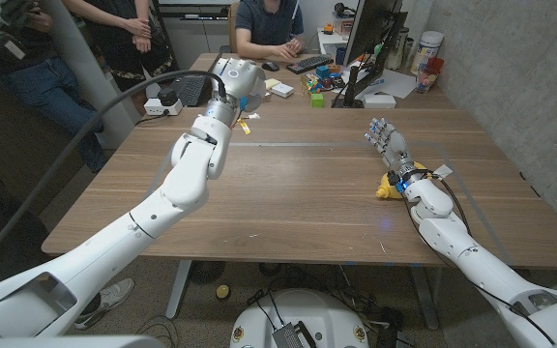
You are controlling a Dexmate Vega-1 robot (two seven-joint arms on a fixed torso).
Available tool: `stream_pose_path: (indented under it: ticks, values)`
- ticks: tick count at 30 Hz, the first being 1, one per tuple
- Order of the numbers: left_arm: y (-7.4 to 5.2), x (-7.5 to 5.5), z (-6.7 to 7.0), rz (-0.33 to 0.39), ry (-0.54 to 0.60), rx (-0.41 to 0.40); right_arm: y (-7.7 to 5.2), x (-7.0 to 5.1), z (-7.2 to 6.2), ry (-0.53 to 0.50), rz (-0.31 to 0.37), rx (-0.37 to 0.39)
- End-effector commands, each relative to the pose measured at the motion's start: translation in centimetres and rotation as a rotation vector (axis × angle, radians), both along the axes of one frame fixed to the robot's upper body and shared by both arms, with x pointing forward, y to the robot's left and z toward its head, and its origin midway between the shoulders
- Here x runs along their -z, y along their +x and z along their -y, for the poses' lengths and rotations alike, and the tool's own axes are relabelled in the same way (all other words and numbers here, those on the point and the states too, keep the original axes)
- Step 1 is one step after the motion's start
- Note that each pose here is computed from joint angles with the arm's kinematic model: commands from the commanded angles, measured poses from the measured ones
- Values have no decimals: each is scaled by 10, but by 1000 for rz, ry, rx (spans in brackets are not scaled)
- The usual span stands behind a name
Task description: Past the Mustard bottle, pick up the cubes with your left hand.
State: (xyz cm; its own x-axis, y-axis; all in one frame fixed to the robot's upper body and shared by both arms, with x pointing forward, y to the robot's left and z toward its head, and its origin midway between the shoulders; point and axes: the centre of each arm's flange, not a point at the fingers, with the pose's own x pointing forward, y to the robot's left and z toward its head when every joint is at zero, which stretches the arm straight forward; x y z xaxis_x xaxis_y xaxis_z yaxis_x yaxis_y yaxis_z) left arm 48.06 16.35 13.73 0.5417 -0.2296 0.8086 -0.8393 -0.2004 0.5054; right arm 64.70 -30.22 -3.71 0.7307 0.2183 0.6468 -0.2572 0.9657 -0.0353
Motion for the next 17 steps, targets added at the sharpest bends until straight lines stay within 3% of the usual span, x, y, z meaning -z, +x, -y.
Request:
stream_pose_path:
  ticks: [1, 17]
  values:
    - [-5, 3, 0, 4, 0, 4, -5, 3, 2, 2, -1, 2]
    - [-12, 7, 0, 1, -5, -3, -10, 5, 1, -3, -1, -1]
